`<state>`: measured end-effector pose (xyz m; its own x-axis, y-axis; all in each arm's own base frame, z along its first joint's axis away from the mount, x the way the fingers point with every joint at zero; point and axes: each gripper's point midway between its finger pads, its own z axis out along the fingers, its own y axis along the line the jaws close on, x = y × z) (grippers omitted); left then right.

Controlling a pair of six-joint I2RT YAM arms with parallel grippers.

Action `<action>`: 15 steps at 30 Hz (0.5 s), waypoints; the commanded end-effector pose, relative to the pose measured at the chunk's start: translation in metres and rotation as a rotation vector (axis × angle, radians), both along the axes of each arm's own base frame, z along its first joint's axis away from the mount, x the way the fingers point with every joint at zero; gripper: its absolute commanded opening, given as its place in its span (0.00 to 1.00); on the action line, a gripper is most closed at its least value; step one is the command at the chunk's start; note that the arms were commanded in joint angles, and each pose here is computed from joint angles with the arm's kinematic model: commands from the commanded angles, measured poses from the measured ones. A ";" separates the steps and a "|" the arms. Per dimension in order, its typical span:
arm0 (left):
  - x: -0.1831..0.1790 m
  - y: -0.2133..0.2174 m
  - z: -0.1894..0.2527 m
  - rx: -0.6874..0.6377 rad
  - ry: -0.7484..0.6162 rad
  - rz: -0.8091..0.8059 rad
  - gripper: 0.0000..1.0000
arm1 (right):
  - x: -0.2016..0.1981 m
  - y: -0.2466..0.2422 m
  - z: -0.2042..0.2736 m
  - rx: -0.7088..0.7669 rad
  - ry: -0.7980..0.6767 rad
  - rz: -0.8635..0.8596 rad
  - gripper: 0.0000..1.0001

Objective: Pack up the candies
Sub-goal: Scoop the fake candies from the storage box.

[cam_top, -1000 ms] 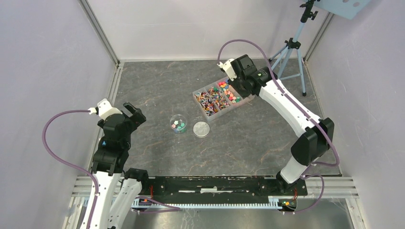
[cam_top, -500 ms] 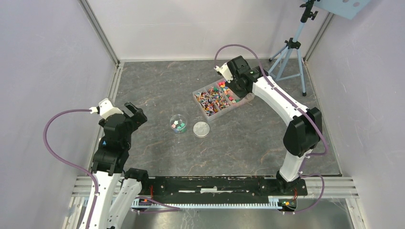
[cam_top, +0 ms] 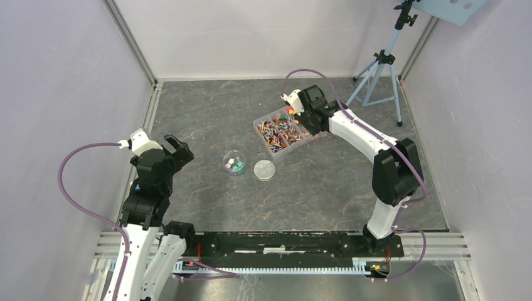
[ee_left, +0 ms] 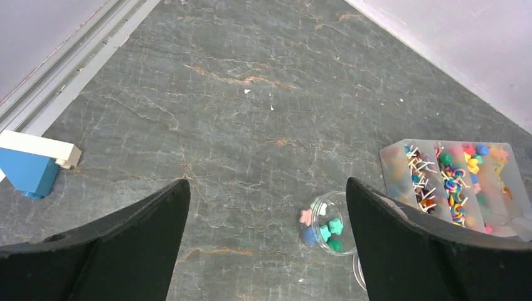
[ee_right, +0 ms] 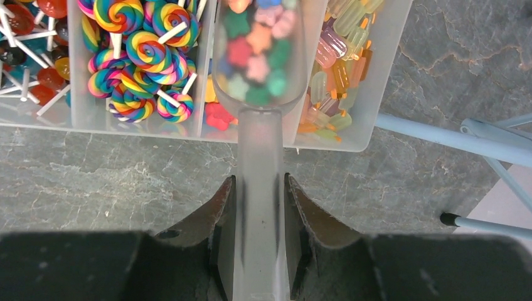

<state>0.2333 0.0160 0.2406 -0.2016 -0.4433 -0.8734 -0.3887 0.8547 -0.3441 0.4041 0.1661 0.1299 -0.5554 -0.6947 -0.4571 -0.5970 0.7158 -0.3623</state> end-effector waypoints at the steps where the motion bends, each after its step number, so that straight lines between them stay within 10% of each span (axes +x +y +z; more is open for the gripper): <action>1: 0.004 0.000 0.009 0.029 -0.027 -0.017 1.00 | 0.006 0.002 -0.006 0.040 -0.057 -0.008 0.00; 15: 0.004 -0.003 0.008 0.024 -0.019 -0.029 1.00 | -0.001 -0.004 -0.030 0.175 -0.151 -0.027 0.00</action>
